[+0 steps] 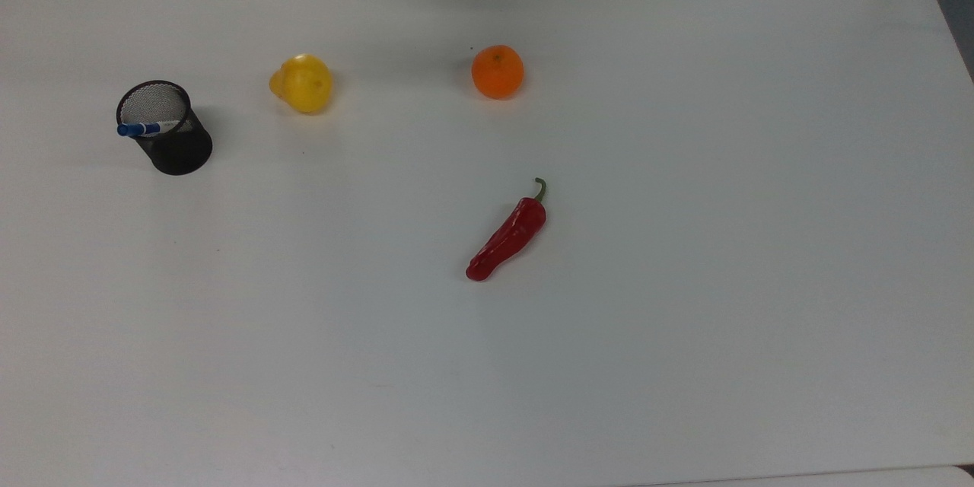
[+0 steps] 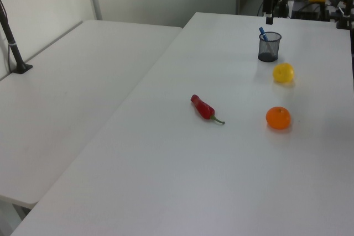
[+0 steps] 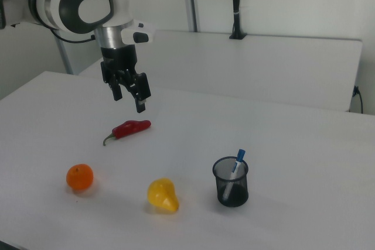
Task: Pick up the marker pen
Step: 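Move the open gripper over the black mesh pen cup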
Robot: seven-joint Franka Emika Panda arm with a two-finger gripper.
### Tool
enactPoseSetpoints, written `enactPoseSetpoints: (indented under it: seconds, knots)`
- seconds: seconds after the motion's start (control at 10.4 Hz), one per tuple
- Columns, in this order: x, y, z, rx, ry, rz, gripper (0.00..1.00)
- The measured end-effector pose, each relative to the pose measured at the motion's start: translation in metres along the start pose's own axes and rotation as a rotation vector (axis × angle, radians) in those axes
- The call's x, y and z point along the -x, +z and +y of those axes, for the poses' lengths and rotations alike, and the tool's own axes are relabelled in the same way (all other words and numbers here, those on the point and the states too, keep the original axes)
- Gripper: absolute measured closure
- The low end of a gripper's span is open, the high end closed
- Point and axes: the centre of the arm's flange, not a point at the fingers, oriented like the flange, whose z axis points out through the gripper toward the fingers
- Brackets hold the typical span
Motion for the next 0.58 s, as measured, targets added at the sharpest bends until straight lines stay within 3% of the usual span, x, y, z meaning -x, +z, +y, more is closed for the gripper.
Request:
enactPoseSetpoints:
  seconds: [0.58]
  knots:
    - [-0.0031,-0.0076,0.0147,-0.002,0.026,0.016,0.0]
